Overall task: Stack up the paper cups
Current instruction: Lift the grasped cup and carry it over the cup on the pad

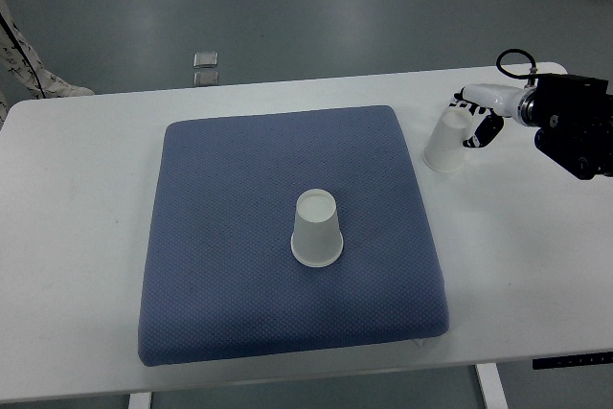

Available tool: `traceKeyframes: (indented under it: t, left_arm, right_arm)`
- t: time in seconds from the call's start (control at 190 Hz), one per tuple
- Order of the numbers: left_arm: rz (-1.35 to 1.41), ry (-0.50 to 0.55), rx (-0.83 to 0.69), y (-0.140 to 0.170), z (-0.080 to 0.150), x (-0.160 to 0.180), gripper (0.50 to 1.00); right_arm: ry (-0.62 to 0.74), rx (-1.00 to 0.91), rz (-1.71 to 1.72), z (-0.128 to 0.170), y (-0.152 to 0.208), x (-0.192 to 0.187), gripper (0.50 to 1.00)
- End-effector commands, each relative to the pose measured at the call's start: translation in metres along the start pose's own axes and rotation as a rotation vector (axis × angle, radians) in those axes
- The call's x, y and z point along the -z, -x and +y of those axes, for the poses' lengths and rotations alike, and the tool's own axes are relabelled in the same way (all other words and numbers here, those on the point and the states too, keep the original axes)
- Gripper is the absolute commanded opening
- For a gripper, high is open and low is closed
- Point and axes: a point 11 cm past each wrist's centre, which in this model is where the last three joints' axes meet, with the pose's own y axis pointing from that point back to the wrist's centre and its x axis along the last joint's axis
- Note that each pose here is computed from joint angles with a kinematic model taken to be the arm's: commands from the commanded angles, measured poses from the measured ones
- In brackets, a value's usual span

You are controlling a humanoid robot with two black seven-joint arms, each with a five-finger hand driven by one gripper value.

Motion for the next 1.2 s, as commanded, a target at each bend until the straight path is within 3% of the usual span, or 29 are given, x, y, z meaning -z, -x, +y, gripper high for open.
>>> traceKeyframes:
  t: [0.0, 0.311, 0.422, 0.507, 0.675, 0.934, 1.193]
  left_arm:
    - [0.0, 0.0, 0.001, 0.0, 0.0, 0.0, 1.0]
    - [-0.001, 0.0, 0.0, 0.0, 0.0, 0.0, 1.0]
    - [-0.001, 0.001, 0.0, 0.0, 0.0, 0.0, 1.0]
    - [0.0, 0.0, 0.0, 0.0, 0.0, 0.0, 1.0]
    - [0.0, 0.0, 0.0, 0.0, 0.0, 0.0, 1.0]
    - [-0.001, 0.0, 0.0, 0.0, 0.0, 0.0, 1.0]
    - [0.0, 0.0, 0.0, 0.0, 0.0, 0.0, 1.0]
  right_arm:
    - [0.001, 0.003, -0.002, 0.0, 0.001, 0.0, 0.65]
    - [-0.016, 0.009, -0.005, 0.0, 0.0, 0.003, 0.641]
    - [-0.014, 0.005, -0.006, 0.001, -0.004, 0.002, 0.541]
    - [-0.014, 0.003, -0.011, 0.002, -0.006, 0.001, 0.515]
    - [-0.048, -0.029, -0.018, 0.005, -0.026, 0.011, 0.513]
    - [-0.341, -0.072, 0.02, 0.044, -0.08, 0.058, 0.513]
    - [-0.622, -0.018, 0.104, 0.087, -0.079, 0.126, 0.515]
